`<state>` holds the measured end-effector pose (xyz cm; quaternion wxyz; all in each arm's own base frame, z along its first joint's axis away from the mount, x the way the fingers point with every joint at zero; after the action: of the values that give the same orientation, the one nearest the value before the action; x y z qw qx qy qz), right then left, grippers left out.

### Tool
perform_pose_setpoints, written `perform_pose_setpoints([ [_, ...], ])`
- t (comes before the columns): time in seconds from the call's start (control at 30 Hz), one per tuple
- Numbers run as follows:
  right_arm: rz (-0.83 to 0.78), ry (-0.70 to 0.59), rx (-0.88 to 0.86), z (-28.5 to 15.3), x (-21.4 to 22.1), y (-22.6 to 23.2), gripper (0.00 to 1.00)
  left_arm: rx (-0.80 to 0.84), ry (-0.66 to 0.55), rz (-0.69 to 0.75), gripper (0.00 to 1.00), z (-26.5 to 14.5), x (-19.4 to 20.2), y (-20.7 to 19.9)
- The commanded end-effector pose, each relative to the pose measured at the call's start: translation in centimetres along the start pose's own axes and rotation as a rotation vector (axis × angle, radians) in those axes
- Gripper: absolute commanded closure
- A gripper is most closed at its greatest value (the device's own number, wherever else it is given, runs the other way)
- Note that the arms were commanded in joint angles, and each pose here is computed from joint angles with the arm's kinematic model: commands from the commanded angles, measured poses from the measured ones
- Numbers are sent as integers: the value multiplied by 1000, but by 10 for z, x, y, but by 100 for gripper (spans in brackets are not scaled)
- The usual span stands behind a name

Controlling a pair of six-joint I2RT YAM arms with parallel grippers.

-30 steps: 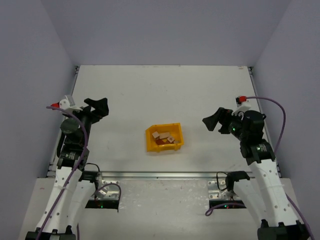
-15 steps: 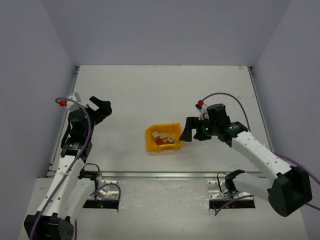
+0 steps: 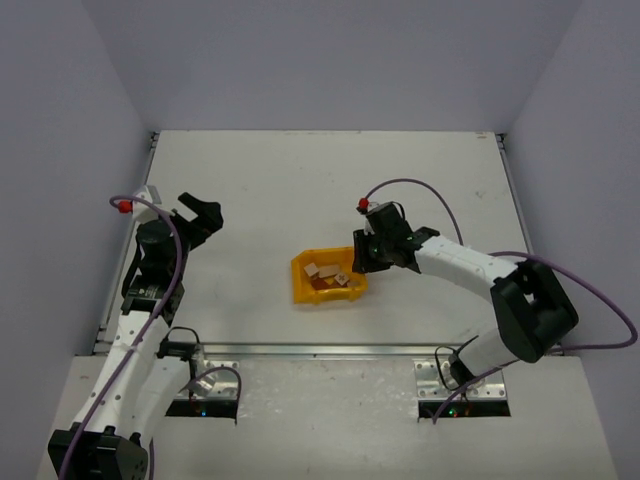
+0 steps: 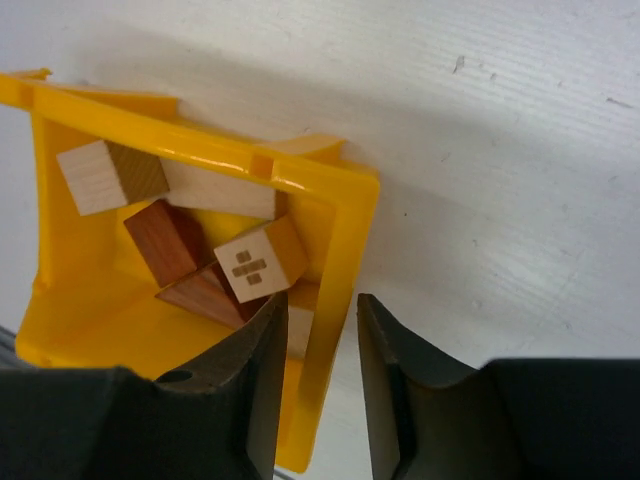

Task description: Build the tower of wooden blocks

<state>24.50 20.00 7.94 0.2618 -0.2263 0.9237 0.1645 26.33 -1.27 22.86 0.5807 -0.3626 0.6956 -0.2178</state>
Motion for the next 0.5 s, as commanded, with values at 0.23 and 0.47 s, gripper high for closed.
perform_pose_setpoints([
  [0.23,-165,-2,390,12,-29,-21,100,-17,-53,-13,0,-2,-9,1],
  [0.47,-286,-144,575,-21,-78,-31,100,-58,-85,-21,0,-4,-13,6],
])
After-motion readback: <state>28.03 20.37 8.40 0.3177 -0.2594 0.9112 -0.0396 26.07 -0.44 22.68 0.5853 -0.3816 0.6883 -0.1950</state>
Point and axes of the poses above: each gripper's point midway between its finger pads, its own z axis out along the fingers, its own y axis along the line the jaws close on, x = y × z, the point moved 4 cm from there along -z, back along the fingers, and after that the axes turned 14 degrees about -z, right-handed, at the moved point
